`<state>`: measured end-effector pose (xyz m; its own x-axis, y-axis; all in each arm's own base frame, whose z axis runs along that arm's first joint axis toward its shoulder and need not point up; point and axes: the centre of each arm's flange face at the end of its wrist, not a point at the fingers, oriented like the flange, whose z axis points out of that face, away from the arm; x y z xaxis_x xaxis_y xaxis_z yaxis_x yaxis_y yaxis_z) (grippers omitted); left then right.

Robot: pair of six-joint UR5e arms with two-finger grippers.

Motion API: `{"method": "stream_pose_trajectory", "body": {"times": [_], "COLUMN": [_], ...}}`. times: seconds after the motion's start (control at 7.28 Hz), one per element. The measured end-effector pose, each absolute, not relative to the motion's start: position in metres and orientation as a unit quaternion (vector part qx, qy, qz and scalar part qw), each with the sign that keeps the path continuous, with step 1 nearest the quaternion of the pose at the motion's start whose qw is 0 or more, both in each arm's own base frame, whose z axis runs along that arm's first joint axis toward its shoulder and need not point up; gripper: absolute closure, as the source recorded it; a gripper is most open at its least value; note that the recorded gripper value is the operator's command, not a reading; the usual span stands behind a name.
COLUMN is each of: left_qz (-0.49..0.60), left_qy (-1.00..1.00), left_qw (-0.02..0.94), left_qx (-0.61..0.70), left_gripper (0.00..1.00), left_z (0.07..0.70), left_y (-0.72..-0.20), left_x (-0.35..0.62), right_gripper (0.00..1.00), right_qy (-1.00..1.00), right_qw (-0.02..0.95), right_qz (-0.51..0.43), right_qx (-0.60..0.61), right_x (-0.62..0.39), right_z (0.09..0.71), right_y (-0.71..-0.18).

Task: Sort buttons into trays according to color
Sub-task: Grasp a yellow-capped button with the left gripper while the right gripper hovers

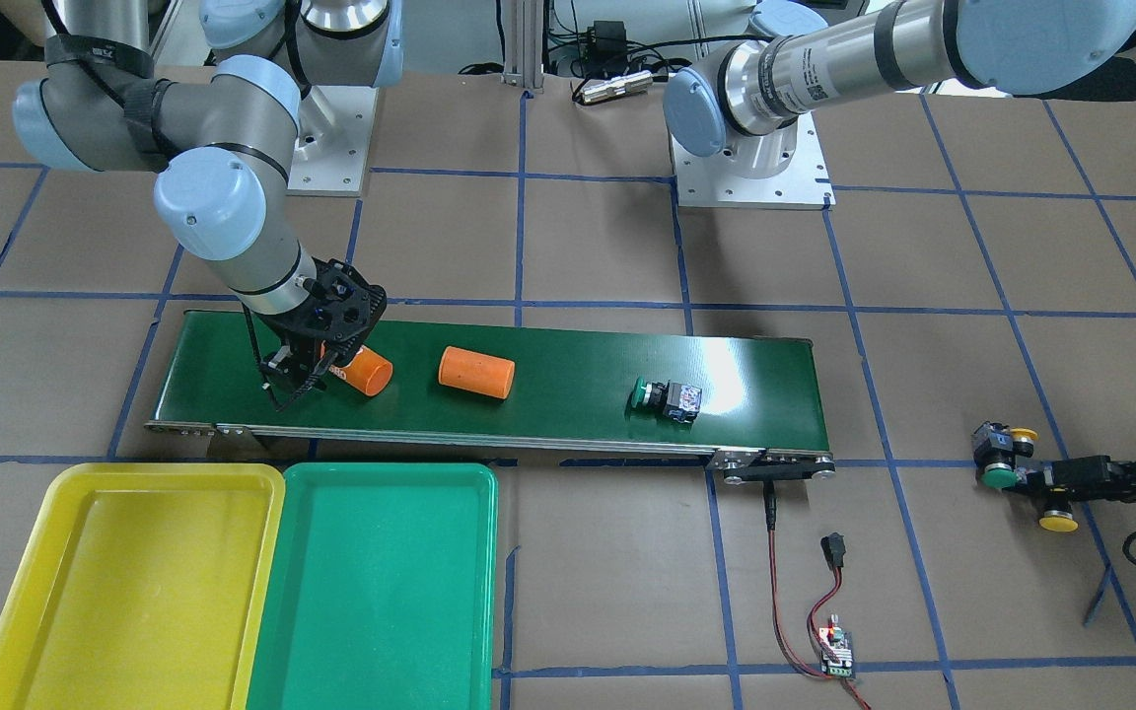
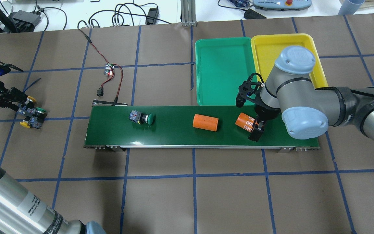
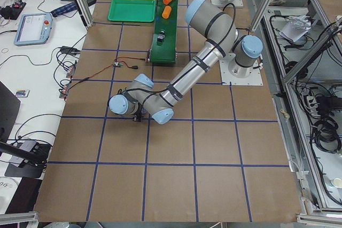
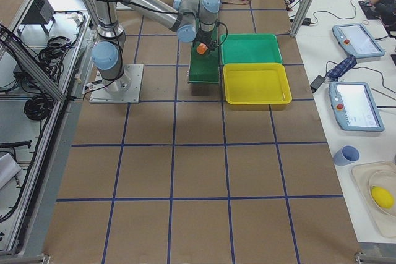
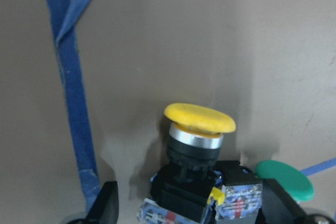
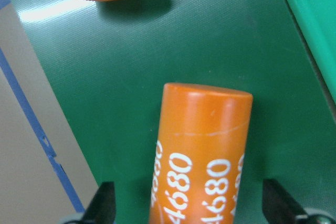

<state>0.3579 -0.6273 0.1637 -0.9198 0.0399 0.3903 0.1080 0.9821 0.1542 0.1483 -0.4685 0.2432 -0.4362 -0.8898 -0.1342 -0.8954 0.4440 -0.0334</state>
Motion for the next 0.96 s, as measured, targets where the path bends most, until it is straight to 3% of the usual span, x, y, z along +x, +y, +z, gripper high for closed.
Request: {"method": "stream_pose_trajectory", "body": {"times": [0.14,0.96], "left_qz": [-0.088,-0.087], "left_qy": [-0.974,-0.97], "left_qw": [0.204,0.225], "left_qx": [-0.036,-0.024], "left_gripper": [0.84,0.84], "left_z": [0.163,0.188], "left_y": [-0.625,-0.622], "left_x": [0.36,0.361], "right_gripper": [0.0,0.0], "right_qy": [0.846,0.77], "right_qw": [0.063,0.031], "right_qz": [0.021,0.037], "right_qx": [-0.528,-0.636], "right_x": [0.148,0.14], "right_z": [0.244,0.243], "right_y": [-0.469,-0.466]}}
